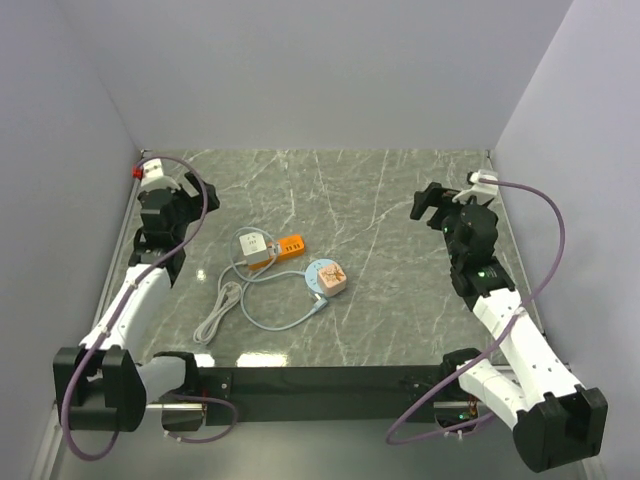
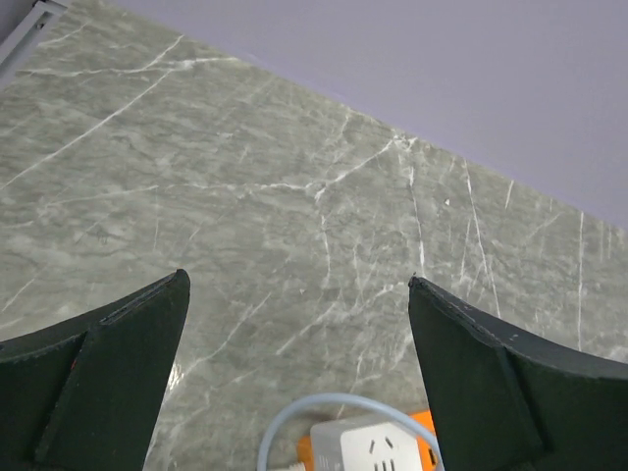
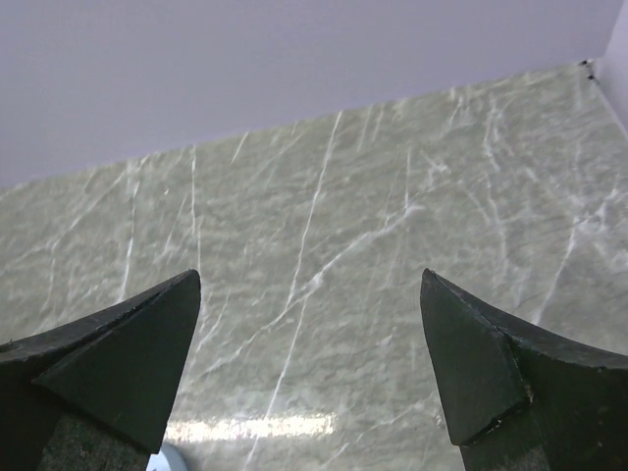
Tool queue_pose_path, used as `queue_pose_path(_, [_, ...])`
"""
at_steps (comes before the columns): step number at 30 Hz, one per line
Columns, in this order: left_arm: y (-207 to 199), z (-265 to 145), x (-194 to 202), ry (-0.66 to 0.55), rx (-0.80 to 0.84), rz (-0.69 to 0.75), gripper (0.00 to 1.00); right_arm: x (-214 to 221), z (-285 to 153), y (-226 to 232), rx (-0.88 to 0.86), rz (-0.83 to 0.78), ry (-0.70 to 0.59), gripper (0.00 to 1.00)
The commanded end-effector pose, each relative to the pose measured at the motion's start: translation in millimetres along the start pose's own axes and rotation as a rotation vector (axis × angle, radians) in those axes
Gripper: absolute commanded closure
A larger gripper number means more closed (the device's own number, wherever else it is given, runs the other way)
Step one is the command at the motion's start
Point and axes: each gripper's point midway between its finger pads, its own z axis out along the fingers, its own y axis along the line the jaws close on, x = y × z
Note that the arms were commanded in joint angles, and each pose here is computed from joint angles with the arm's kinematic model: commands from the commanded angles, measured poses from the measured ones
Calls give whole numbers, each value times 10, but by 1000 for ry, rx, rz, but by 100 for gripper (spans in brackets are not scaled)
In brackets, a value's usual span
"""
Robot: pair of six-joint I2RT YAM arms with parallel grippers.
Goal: Insert the plug
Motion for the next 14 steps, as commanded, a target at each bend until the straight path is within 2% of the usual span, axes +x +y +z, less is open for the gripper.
queue_pose_path(1, [-116, -166, -327, -52, 15, -12, 1, -270, -18, -2, -17, 5, -78, 1])
queue_pose_path(6, [-122, -422, -571, -129, 10, -10, 1, -280, -58, -20, -24, 12, -97, 1])
queue_pose_path(14, [-109, -614, -686, -164, 5, 14, 0, -246, -78, -86, 5, 0, -86, 1])
